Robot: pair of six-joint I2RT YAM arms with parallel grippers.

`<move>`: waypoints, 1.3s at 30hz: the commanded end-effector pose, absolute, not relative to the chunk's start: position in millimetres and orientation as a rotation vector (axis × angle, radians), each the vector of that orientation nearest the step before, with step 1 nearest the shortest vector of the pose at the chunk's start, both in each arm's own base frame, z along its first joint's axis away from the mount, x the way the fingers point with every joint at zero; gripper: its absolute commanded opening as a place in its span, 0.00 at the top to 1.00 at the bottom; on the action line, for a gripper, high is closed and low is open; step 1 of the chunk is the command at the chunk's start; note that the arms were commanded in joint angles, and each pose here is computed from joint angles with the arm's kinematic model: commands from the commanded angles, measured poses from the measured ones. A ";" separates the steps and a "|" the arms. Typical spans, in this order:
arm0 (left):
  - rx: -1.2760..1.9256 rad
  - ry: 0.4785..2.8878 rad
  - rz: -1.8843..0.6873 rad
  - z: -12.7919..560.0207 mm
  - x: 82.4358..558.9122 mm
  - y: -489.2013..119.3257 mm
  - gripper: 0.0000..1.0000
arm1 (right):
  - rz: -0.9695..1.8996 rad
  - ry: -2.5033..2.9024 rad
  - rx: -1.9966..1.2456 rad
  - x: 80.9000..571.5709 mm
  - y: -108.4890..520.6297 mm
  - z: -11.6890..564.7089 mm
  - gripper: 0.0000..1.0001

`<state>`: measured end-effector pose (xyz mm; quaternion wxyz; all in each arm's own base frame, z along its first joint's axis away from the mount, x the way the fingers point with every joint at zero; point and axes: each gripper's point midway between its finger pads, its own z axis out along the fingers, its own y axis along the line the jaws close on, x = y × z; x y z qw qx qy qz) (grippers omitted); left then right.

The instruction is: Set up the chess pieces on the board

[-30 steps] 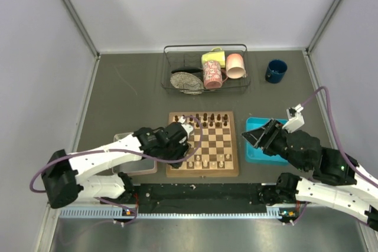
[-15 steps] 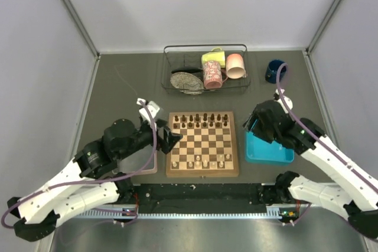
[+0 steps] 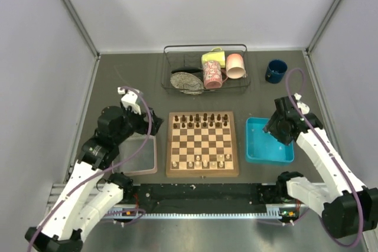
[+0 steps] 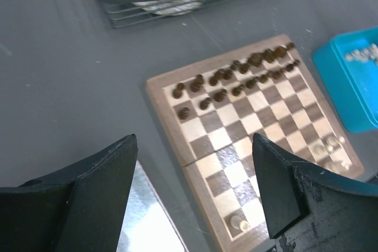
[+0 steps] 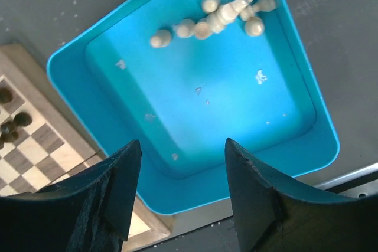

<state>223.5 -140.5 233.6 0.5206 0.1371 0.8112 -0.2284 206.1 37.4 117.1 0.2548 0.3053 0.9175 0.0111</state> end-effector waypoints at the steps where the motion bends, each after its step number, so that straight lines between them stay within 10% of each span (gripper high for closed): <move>1: 0.296 1.924 -0.595 235.3 235.3 -134.3 0.18 | 0.040 2.460 0.866 218.6 27.0 111.7 0.42; 20: 0.233 1.869 -0.475 219.8 234.9 -111.2 0.18 | -0.082 2.488 1.035 253.1 -2.4 62.9 0.69; 39: 0.236 1.873 -0.469 216.8 236.3 -110.9 0.18 | -0.122 2.490 1.055 257.9 -14.4 47.5 0.73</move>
